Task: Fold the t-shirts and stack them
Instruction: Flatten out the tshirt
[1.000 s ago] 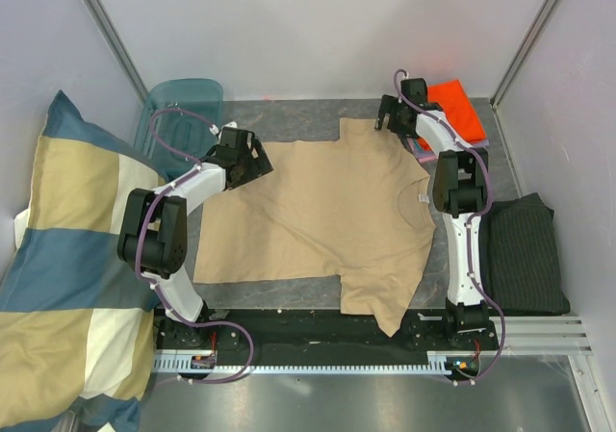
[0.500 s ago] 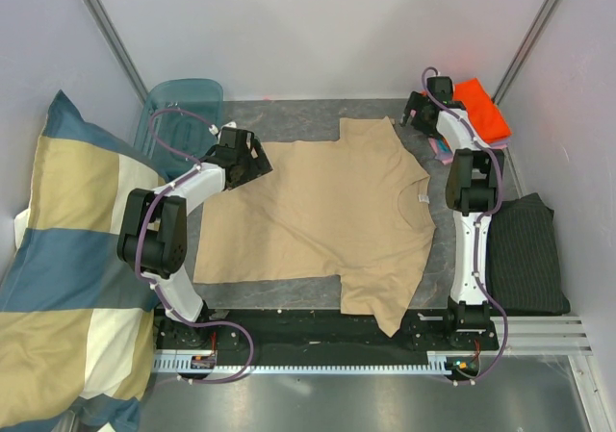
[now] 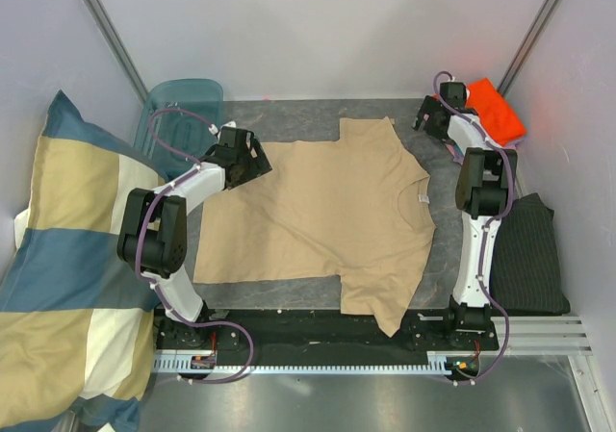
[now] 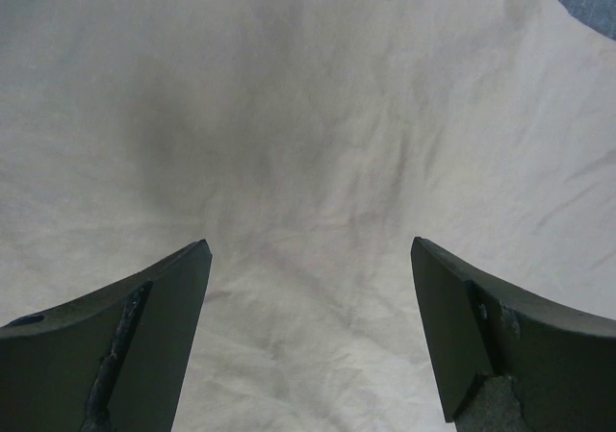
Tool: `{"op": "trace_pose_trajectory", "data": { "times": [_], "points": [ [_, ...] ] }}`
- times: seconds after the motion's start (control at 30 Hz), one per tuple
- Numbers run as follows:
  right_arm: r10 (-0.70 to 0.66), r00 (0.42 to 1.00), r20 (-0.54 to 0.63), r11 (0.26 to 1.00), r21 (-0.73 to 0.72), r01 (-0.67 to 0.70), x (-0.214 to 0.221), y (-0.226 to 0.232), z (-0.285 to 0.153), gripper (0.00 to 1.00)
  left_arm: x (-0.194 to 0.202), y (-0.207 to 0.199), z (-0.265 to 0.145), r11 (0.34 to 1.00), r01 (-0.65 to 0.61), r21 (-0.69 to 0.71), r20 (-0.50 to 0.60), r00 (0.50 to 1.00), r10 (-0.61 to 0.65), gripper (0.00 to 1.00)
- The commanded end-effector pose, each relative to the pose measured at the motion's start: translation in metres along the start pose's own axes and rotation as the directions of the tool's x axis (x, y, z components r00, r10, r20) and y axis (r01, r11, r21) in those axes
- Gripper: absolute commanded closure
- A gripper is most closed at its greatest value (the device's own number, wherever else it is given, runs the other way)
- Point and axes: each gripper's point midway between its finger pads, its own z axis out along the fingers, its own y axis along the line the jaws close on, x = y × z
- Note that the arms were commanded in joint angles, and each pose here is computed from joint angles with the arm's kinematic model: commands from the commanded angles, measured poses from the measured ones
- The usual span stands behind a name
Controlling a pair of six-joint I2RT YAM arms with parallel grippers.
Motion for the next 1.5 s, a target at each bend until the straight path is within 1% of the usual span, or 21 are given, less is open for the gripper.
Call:
{"op": "trace_pose_trajectory", "data": {
  "times": [0.0,0.03,0.13,0.2,0.23,0.27,0.3,0.43,0.53,0.7,0.77,0.8,1.03,1.1,1.3,1.47],
  "points": [
    [-0.064,0.988,0.143,0.988,-0.129,0.082,-0.043,0.052,-0.061,0.02,-0.019,-0.005,-0.001,0.999,-0.040,0.009,0.045,0.998,0.040,0.08],
    [-0.081,0.983,0.162,0.980,-0.169,0.108,-0.046,0.073,-0.078,0.02,-0.020,-0.005,-0.001,0.999,-0.037,0.008,0.047,0.998,0.037,0.08],
    [-0.130,0.975,0.179,0.962,-0.215,0.168,-0.042,0.101,-0.103,0.02,-0.019,-0.005,0.000,0.999,-0.038,0.006,0.046,0.998,0.038,0.08],
    [-0.162,0.974,0.158,0.946,-0.257,0.199,-0.027,0.118,-0.111,0.02,-0.020,-0.005,0.000,0.999,-0.038,0.004,0.048,0.998,0.038,0.08],
    [-0.173,0.974,0.146,0.942,-0.265,0.207,-0.021,0.120,-0.111,0.02,-0.019,-0.004,0.001,0.999,-0.039,0.001,0.046,0.998,0.039,0.08],
    [-0.183,0.977,0.112,0.918,-0.335,0.211,-0.009,0.133,-0.114,0.02,-0.019,-0.004,0.002,0.999,-0.041,0.002,0.044,0.998,0.041,0.08],
    [-0.193,0.977,0.091,0.908,-0.362,0.213,0.000,0.138,-0.114,0.02,-0.020,-0.004,0.002,0.999,-0.041,0.001,0.046,0.998,0.040,0.08],
    [-0.226,0.974,-0.012,0.893,-0.402,0.202,0.043,0.140,-0.096,0.02,-0.020,-0.002,0.003,0.999,-0.036,-0.007,0.045,0.998,0.036,0.09],
    [-0.240,0.968,-0.068,0.887,-0.420,0.191,0.066,0.140,-0.081,0.02,-0.020,0.000,0.004,0.999,-0.037,-0.013,0.043,0.998,0.037,0.09],
    [-0.254,0.957,-0.137,0.893,-0.412,0.178,0.094,0.135,-0.050,0.02,-0.020,0.002,0.004,0.999,-0.036,-0.018,0.042,0.998,0.037,0.09],
    [-0.256,0.956,-0.143,0.891,-0.418,0.176,0.095,0.137,-0.044,0.02,-0.020,0.002,0.004,0.999,-0.034,-0.020,0.042,0.998,0.035,0.09],
    [-0.259,0.952,-0.162,0.895,-0.412,0.173,0.103,0.135,-0.036,0.02,-0.020,0.003,0.004,0.999,-0.034,-0.021,0.041,0.999,0.035,0.09],
    [-0.252,0.951,-0.177,0.910,-0.377,0.172,0.105,0.130,-0.016,0.02,-0.021,0.008,0.005,0.999,-0.030,-0.035,0.041,0.999,0.031,0.09],
    [-0.247,0.951,-0.184,0.921,-0.349,0.172,0.107,0.124,-0.008,0.02,-0.022,0.008,0.006,0.999,-0.030,-0.037,0.043,0.999,0.032,0.09],
    [-0.220,0.960,-0.173,0.952,-0.253,0.172,0.091,0.103,0.015,0.02,-0.022,0.013,0.007,0.998,-0.025,-0.050,0.041,0.999,0.027,0.09],
    [-0.138,0.974,-0.182,0.972,-0.215,0.098,0.075,0.078,0.031,0.02,-0.021,0.016,0.010,0.998,-0.025,-0.057,0.036,0.999,0.027,0.09]
  ]
}}
